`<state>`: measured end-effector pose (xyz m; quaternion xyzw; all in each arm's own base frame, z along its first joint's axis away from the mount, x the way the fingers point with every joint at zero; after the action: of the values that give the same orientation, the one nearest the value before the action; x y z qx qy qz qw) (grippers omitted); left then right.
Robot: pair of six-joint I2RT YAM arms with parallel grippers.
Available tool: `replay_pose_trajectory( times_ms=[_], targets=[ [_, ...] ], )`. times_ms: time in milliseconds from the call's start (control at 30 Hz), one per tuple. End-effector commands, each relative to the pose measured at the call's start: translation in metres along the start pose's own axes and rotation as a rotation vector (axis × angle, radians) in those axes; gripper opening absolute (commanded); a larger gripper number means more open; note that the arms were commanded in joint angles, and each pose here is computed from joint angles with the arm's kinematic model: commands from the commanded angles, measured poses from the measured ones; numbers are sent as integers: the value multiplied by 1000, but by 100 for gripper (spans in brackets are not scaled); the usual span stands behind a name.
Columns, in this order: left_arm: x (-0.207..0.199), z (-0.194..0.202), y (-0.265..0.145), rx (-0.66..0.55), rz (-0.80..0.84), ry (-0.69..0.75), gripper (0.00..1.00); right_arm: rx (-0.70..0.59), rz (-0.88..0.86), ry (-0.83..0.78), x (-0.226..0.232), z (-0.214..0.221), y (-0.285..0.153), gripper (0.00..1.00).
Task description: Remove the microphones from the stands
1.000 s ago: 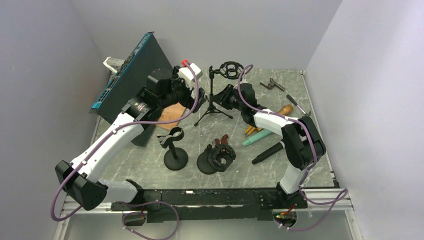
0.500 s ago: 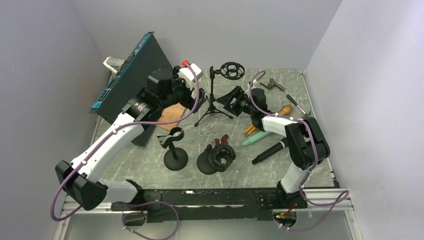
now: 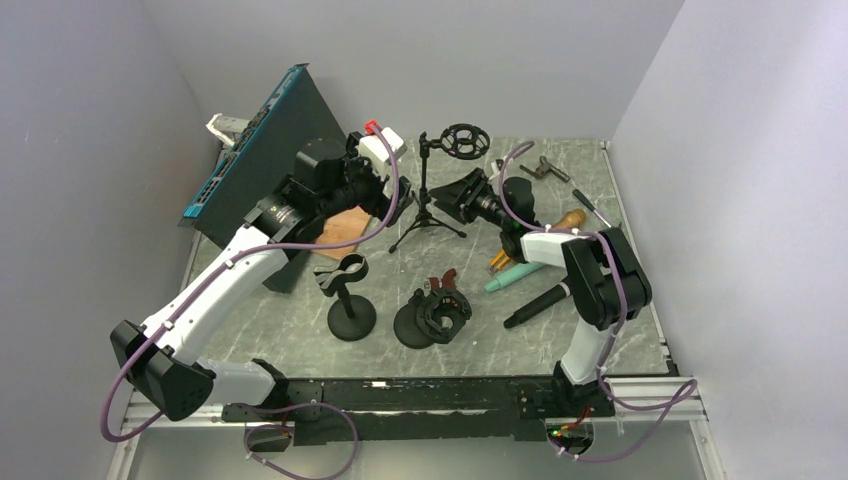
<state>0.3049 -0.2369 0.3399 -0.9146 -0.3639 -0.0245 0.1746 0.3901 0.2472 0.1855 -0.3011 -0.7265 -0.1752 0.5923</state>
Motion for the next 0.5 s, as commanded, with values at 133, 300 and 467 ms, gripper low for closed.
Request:
replay_pose_trajectory(
  times_ms=[133, 300, 467],
  targets=[
    [0, -7, -2, -22, -6, 22, 98, 30, -97, 37, 9, -2, 22, 43],
    [0, -6, -1, -20, -9, 24, 98, 40, -99, 55, 4, 1, 29, 43],
    [0, -6, -2, -21, -8, 25, 97, 32, -76, 42, -2, 1, 32, 30]
  ],
)
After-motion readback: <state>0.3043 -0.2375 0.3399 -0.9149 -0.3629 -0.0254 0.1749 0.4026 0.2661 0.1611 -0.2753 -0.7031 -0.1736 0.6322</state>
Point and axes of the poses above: each gripper's point midway between its finger pads, its own y axis out along the fingers, its own x axis along the line the jaws close on, z = x × y, the point moved 3 cm from there along -y, back along the fingers, and after that the axes turned 4 degrees about y, right-handed, at the moved point
